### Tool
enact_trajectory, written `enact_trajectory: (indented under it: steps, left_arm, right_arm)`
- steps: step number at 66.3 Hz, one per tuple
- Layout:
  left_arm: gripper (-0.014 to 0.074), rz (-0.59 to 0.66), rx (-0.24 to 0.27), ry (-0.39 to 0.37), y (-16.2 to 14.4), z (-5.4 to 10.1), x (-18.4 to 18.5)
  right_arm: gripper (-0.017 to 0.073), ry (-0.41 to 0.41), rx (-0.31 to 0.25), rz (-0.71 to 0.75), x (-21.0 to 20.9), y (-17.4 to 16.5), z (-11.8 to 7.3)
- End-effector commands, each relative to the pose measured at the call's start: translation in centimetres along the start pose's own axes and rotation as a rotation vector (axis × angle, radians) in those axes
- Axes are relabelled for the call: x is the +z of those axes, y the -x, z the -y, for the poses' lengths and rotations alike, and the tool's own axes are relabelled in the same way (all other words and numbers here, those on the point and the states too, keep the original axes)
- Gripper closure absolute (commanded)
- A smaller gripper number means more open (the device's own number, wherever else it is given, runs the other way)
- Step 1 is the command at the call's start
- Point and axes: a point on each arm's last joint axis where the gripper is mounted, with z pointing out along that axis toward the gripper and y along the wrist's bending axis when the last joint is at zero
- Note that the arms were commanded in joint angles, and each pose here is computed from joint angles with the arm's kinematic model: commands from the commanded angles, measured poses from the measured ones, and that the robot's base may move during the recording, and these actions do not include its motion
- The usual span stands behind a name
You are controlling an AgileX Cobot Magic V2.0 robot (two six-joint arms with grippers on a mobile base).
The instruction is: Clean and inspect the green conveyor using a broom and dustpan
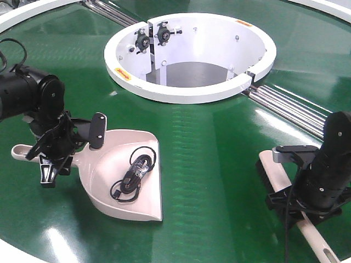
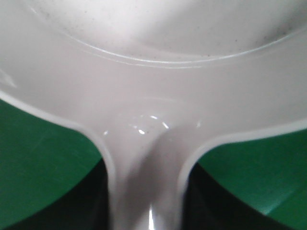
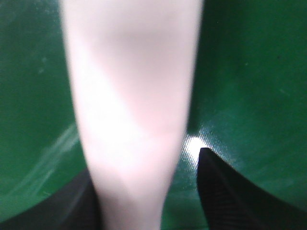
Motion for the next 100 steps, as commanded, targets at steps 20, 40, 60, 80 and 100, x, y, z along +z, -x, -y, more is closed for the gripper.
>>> enact_trajectory:
  steps: [20,40,60,80,100]
  left_arm:
    - [0.0064,0.060,-0.099,0.055,0.0,0.2,-3.2]
    - [0.0024,0.164,-0.139,0.129,-0.3,1.6,-7.6]
    - [0.0024,0.306,-0.175,0.256,-1.2,4.2,-13.6]
    - [0.0064,0.635,-0.337,0.509,-2.2,7.9,-21.5]
    - [0.0162,0.863,-0.619,0.806,-6.1,13.7,-28.7]
  right_arm:
    - [0.0103,0.000,-0.009,0.072,-1.6,0.1,0.0]
    - [0.0103,-0.026,-0.011,0.232,-5.6,-1.6,0.0]
    - [0.0104,-0.068,-0.035,0.641,-12.5,-3.6,-0.2]
    - [0.0104,-0.046,-0.042,1.079,-20.7,-8.2,-0.9]
    - [0.0104,-0.045,-0.061,1.413,-24.5,-17.6,-1.2]
